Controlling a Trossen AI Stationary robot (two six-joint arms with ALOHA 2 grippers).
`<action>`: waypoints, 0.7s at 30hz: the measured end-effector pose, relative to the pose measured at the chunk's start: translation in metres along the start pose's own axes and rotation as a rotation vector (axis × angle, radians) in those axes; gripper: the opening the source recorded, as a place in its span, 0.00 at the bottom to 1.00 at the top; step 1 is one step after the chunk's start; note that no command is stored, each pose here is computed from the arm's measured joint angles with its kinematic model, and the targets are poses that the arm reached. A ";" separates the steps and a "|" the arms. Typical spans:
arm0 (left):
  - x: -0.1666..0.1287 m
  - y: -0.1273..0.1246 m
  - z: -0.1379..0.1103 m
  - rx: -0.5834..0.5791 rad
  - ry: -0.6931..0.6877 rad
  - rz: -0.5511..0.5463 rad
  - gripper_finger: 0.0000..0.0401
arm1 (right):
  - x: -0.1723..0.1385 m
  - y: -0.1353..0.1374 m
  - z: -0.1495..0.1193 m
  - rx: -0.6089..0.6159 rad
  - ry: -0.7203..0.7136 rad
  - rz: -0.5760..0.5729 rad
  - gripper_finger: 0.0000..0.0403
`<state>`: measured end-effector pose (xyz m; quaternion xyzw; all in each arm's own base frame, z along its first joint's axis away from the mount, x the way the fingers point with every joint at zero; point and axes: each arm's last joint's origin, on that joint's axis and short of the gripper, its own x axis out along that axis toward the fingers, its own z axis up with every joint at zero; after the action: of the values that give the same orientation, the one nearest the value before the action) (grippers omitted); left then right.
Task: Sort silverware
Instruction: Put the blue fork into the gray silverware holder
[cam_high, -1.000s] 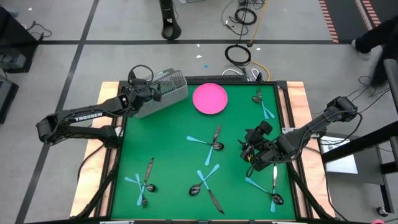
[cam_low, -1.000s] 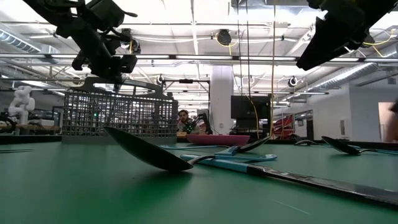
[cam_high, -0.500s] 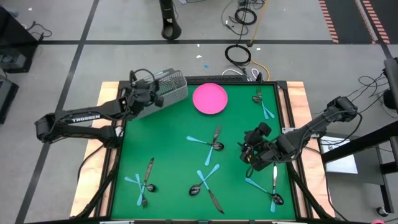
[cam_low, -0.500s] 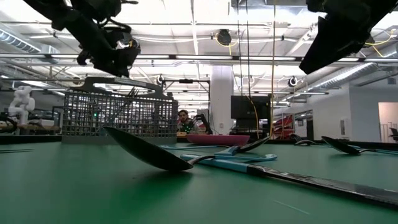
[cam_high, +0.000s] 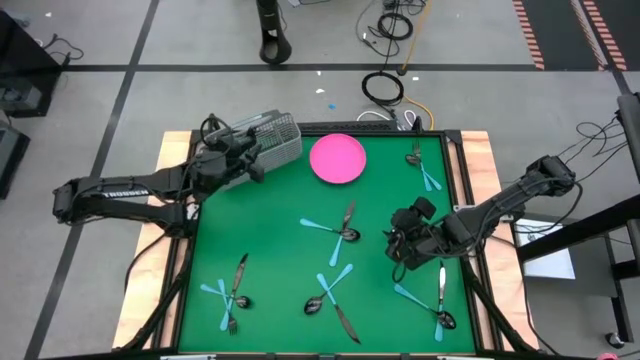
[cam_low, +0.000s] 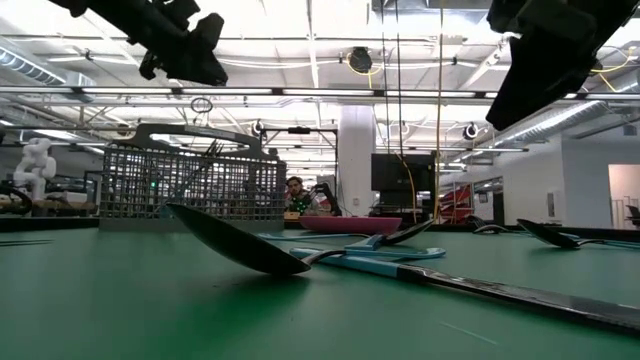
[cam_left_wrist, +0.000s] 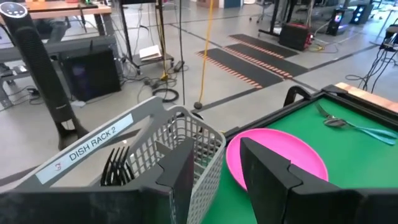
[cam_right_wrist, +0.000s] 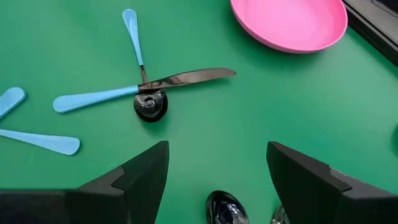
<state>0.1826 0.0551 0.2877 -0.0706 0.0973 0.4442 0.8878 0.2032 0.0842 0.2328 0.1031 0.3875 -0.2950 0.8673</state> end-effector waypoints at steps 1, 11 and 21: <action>0.000 0.000 0.000 0.001 0.001 -0.002 0.33 | 0.000 0.000 0.000 0.002 0.001 -0.002 0.65; -0.002 -0.002 -0.001 0.000 0.008 -0.023 0.33 | 0.003 -0.002 0.003 -0.004 0.018 -0.004 0.65; -0.008 -0.012 -0.003 -0.008 0.019 -0.112 0.33 | 0.004 -0.003 0.004 -0.027 0.020 -0.007 0.65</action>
<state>0.1868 0.0410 0.2871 -0.0836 0.0996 0.3936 0.9100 0.2056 0.0784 0.2325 0.0927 0.4004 -0.2918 0.8637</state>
